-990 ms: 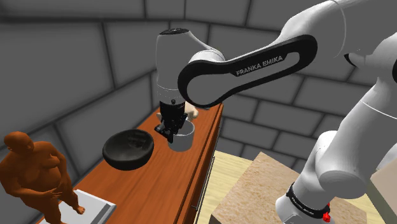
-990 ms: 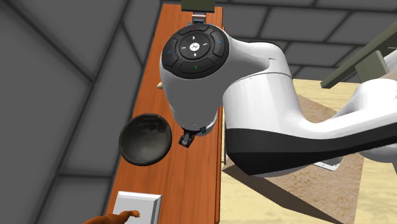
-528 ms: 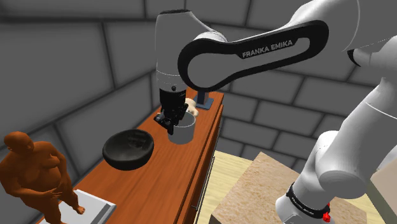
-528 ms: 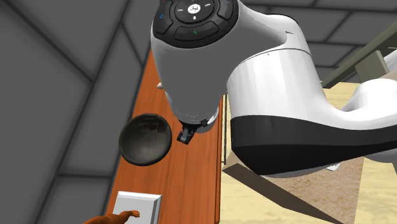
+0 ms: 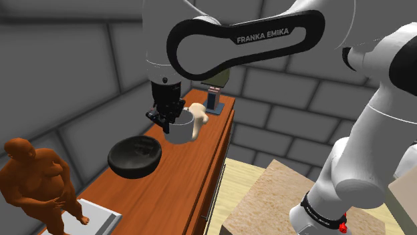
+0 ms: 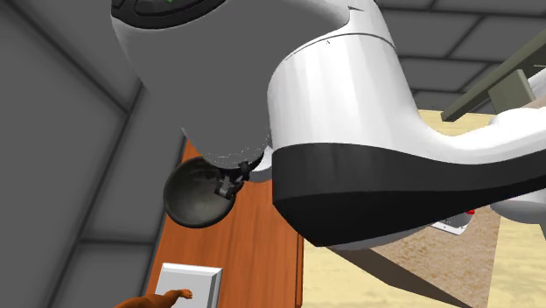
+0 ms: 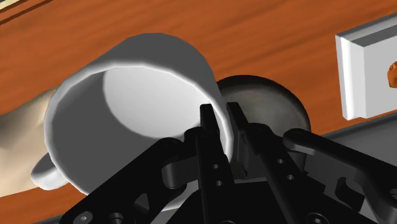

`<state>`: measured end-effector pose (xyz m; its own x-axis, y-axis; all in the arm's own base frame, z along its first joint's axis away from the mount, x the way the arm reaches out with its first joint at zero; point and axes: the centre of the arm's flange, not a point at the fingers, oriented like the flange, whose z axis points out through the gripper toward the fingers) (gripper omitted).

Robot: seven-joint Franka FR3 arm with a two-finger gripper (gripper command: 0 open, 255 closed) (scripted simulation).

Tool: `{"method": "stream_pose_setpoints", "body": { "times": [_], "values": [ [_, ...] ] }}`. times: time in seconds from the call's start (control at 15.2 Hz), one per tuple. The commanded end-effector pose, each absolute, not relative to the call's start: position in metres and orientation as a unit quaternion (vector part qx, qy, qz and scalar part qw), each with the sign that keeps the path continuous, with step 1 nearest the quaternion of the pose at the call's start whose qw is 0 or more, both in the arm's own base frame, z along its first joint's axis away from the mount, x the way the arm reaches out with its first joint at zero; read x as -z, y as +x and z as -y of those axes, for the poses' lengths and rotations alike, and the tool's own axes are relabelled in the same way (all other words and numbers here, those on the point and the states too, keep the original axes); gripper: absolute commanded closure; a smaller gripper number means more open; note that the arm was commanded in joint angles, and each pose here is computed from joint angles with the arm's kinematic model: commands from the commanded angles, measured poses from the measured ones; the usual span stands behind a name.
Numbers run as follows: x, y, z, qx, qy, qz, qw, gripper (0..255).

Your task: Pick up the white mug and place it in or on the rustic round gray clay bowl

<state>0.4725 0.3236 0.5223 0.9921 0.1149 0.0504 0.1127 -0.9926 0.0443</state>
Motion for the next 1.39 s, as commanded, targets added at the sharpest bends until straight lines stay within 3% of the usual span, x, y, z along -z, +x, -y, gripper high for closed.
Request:
{"method": "stream_pose_setpoints", "body": {
  "times": [0.0,0.66,1.32],
  "values": [
    [-0.527,0.492,-0.339,-0.027,0.998,-0.057,0.021,255],
    [-0.542,0.59,-0.42,-0.027,0.998,-0.057,0.021,255],
    [-0.489,0.59,-0.42,-0.027,0.998,-0.057,0.021,255]
  ]
}}
